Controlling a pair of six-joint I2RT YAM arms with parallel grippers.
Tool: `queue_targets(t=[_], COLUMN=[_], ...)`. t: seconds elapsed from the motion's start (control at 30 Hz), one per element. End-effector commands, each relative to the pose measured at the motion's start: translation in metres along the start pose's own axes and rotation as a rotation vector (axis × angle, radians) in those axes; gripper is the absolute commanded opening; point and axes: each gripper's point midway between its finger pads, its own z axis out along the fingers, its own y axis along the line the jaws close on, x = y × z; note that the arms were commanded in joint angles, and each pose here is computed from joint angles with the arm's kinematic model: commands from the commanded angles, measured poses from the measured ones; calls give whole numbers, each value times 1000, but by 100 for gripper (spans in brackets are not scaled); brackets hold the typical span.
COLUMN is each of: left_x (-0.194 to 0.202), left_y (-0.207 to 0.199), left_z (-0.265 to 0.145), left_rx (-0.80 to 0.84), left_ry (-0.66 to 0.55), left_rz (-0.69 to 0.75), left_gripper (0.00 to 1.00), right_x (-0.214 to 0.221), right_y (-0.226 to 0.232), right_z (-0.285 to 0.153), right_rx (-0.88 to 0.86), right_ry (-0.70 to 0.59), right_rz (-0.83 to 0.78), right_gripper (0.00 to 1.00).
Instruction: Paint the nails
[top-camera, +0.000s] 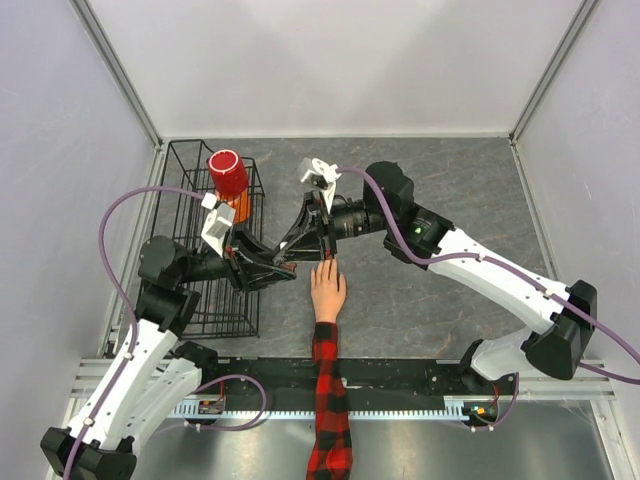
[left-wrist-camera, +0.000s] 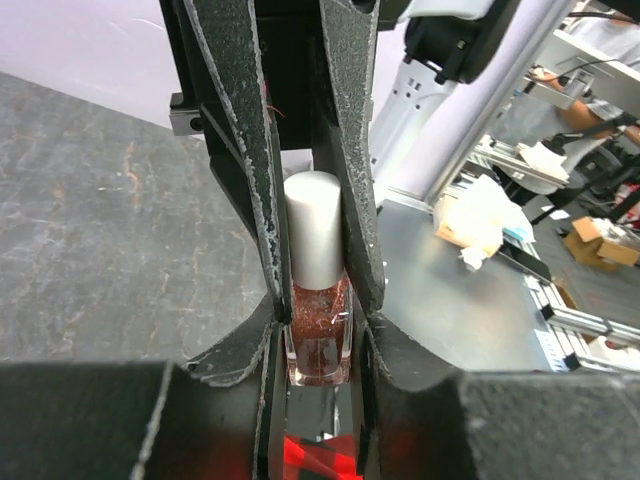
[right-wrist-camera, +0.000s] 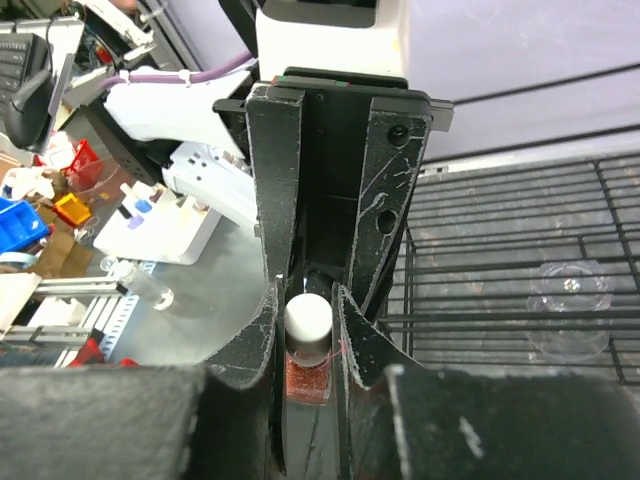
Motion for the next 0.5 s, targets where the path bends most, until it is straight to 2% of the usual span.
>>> queue_targets(t=[0.0, 0.07, 0.1, 0.13, 0.2, 0.3, 0.47], left_x=[-23, -20, -23, -16, -18, -17, -17], left_y=[4, 24, 30, 37, 50, 60, 61], left_z=[0, -4, -6, -9, -13, -19, -23], left_rx=[-76, -183, -217, -263, -333, -401, -424], left_ry=[-14, -5, -5, 14, 16, 17, 11], left_rz=[159, 167, 208, 178, 209, 224, 243], left_gripper=[2, 2, 2, 2, 2, 2, 2], right_x=[-16, -21, -23, -23, -29, -37, -48], right_y=[-11, -40, -45, -53, -70, -71, -66], right_z=[-19, -26, -30, -31, -41, -43, -32], right_rx=[107, 288, 341, 390, 529, 647, 731], right_ry=[-23, -30, -17, -14, -39, -62, -73], right_rz=[8, 33, 62, 82, 105, 79, 66], right_gripper=[9, 25, 39, 47, 62, 71, 71])
